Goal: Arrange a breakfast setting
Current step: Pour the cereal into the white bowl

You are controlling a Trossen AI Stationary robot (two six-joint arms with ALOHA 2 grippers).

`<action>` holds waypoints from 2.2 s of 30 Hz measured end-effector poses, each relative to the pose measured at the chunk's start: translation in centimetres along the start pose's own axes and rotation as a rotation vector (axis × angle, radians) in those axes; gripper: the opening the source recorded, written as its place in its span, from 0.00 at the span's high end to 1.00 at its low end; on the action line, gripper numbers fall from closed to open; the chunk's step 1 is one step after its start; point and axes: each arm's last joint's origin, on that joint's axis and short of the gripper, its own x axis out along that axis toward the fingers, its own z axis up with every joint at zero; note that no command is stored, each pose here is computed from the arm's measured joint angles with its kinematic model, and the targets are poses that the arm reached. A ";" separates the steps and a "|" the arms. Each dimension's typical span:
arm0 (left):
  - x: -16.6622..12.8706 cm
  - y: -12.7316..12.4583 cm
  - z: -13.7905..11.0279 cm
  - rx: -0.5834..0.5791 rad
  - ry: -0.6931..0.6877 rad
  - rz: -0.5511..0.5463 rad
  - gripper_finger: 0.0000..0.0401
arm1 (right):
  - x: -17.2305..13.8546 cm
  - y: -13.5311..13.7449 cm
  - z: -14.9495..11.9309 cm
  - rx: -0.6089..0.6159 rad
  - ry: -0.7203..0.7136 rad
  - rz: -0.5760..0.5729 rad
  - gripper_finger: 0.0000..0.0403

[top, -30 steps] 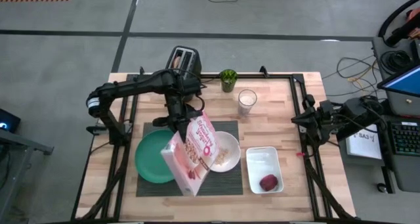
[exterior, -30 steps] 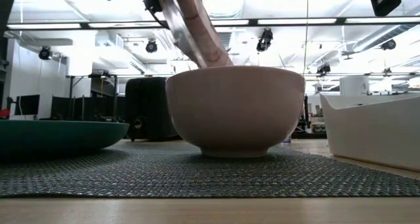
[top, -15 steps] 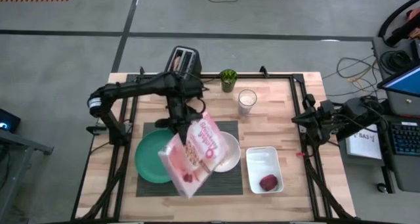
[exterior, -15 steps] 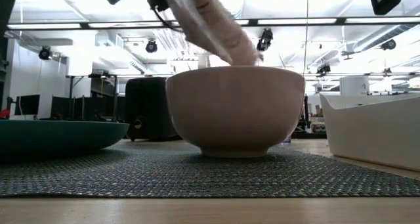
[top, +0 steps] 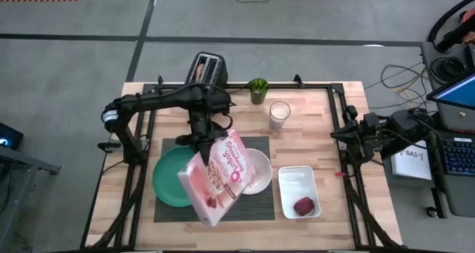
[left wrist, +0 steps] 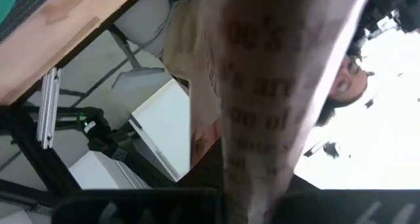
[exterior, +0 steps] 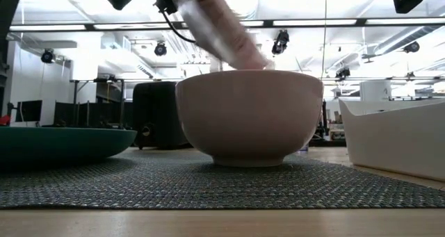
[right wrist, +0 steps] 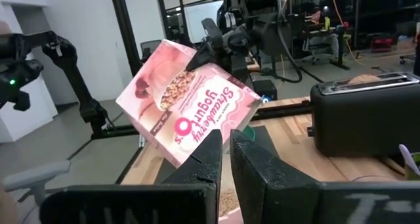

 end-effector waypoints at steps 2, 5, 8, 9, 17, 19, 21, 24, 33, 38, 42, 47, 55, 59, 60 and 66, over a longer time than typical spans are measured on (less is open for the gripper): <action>-0.3 0.1 -0.2 -0.001 -0.016 0.002 1.00 | 0.0 0.0 0.0 -0.005 -0.003 0.000 0.94; -0.4 0.1 -0.1 0.003 -0.027 0.009 1.00 | 0.0 0.0 0.1 -0.004 -0.006 0.001 0.94; -0.2 0.1 0.1 0.039 -0.023 0.015 1.00 | 0.0 0.0 0.1 -0.004 -0.006 0.001 0.94; -0.2 0.2 0.1 0.040 -0.027 0.021 1.00 | 0.0 0.0 0.1 -0.003 -0.006 0.001 0.94; -0.2 0.2 -0.4 0.053 -0.037 0.035 1.00 | 0.0 0.0 0.1 0.006 -0.006 0.001 0.94; -0.5 0.4 -0.6 0.033 -0.085 0.075 1.00 | 0.0 0.0 0.1 0.006 -0.006 0.000 0.94; -0.4 0.4 -0.4 0.021 -0.095 0.086 1.00 | 0.0 0.0 0.1 0.006 -0.006 0.001 0.94; 0.2 0.2 -0.3 0.050 -0.037 0.056 1.00 | 0.0 0.0 0.1 0.006 -0.006 0.001 0.94; 0.4 0.3 -0.3 0.033 -0.061 0.093 1.00 | 0.0 0.0 0.1 0.007 -0.007 0.000 0.94; 0.4 0.3 -0.4 0.104 -0.069 0.105 1.00 | 0.0 0.0 0.1 0.007 -0.007 0.000 0.94; 0.9 0.3 -0.2 0.040 -0.076 0.134 1.00 | 0.0 0.0 0.1 0.010 -0.008 0.000 0.94; 2.0 0.2 -0.4 0.138 -0.043 0.163 1.00 | 0.0 0.0 0.1 0.011 -0.014 0.001 0.94; 1.0 0.1 -0.8 0.125 -0.026 0.086 1.00 | 0.0 0.0 0.3 0.014 -0.026 -0.004 0.94; 0.5 0.4 0.1 0.084 -0.075 0.118 1.00 | 0.0 0.0 0.3 0.013 -0.025 -0.004 0.94; 0.6 0.4 0.1 0.089 -0.075 0.122 1.00 | 0.0 0.0 0.2 0.012 -0.024 -0.004 0.94; 0.9 0.4 0.0 0.054 -0.065 0.126 1.00 | 0.0 0.0 0.2 0.010 -0.021 -0.003 0.94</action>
